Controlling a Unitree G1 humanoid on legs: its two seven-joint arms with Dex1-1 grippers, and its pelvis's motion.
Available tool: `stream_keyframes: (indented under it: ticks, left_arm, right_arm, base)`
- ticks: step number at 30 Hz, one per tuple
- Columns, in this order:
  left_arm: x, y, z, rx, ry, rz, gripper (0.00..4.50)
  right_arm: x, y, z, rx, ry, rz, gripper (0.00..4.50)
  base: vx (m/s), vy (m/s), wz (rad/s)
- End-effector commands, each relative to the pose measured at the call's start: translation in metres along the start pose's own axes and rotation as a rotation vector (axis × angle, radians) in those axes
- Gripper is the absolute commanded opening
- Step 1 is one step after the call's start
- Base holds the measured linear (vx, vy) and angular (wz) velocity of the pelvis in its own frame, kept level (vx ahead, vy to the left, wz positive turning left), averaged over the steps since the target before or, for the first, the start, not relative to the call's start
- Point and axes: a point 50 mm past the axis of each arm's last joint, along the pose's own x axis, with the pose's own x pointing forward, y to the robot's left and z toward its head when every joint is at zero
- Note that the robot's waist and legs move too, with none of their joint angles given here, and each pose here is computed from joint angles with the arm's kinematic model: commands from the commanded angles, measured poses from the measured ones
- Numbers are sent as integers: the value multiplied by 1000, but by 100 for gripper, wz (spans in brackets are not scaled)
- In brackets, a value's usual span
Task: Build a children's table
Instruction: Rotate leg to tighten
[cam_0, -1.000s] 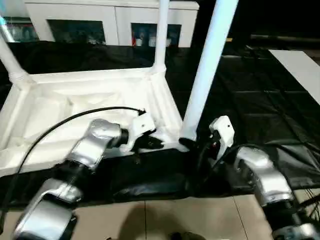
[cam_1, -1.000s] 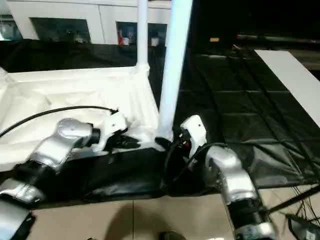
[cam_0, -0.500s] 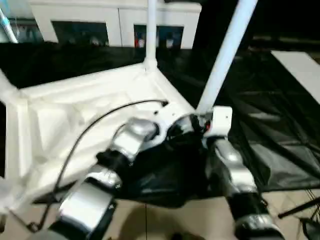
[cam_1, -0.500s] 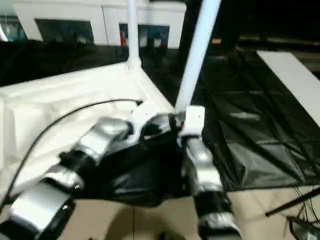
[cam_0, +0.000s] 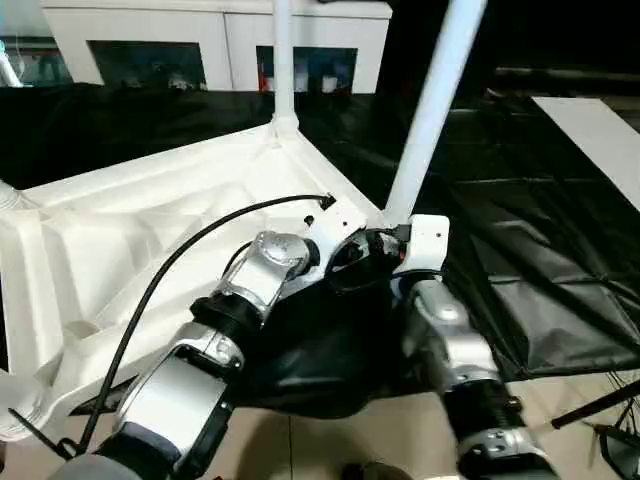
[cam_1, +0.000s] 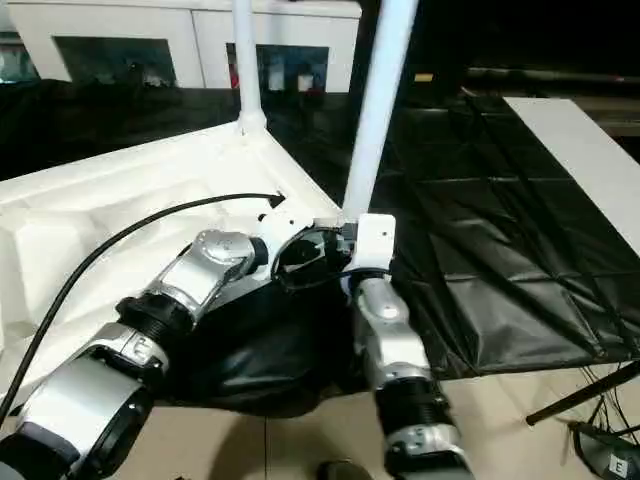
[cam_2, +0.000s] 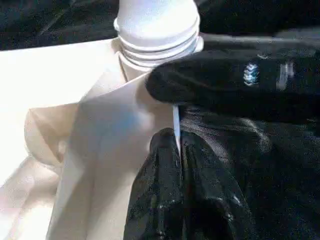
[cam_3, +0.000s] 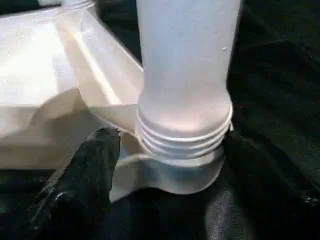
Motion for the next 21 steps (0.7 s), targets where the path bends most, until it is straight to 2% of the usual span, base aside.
stream_keyframes:
  ticks: [1, 2, 5, 7, 12, 14, 21]
  left_arm:
    - [-7, 2, -16, 25, 34, -20, 0]
    - [-11, 2, -20, 30, 37, -50, 0]
    - [-14, 2, -23, 36, 38, -79, 0]
    - [-26, -4, -32, 103, 29, -267, 0]
    - [-43, -9, -41, 126, 58, -437, 0]
    - [-49, -10, -45, 135, 81, -486, 0]
    - [-52, -8, -46, 136, 82, -468, 0]
  right_arm:
    - [-9, -19, 2, -68, 0, 38, 396]
    - [-18, -28, 3, -121, -2, 117, 413]
    - [-26, -35, 3, -150, -2, 186, 435]
    - [-47, -45, 4, -149, 59, 414, 443]
    - [-63, -47, 5, -167, 105, 614, 443]
    - [-65, -47, 5, -183, 114, 667, 443]
    - [-54, -42, 8, -208, 122, 713, 443]
  base:
    - [0, 0, 0]
    - [0, 0, 0]
    - [0, 0, 0]
    - [0, 0, 0]
    - [0, 0, 0]
    - [0, 0, 0]
    - [0, 0, 0]
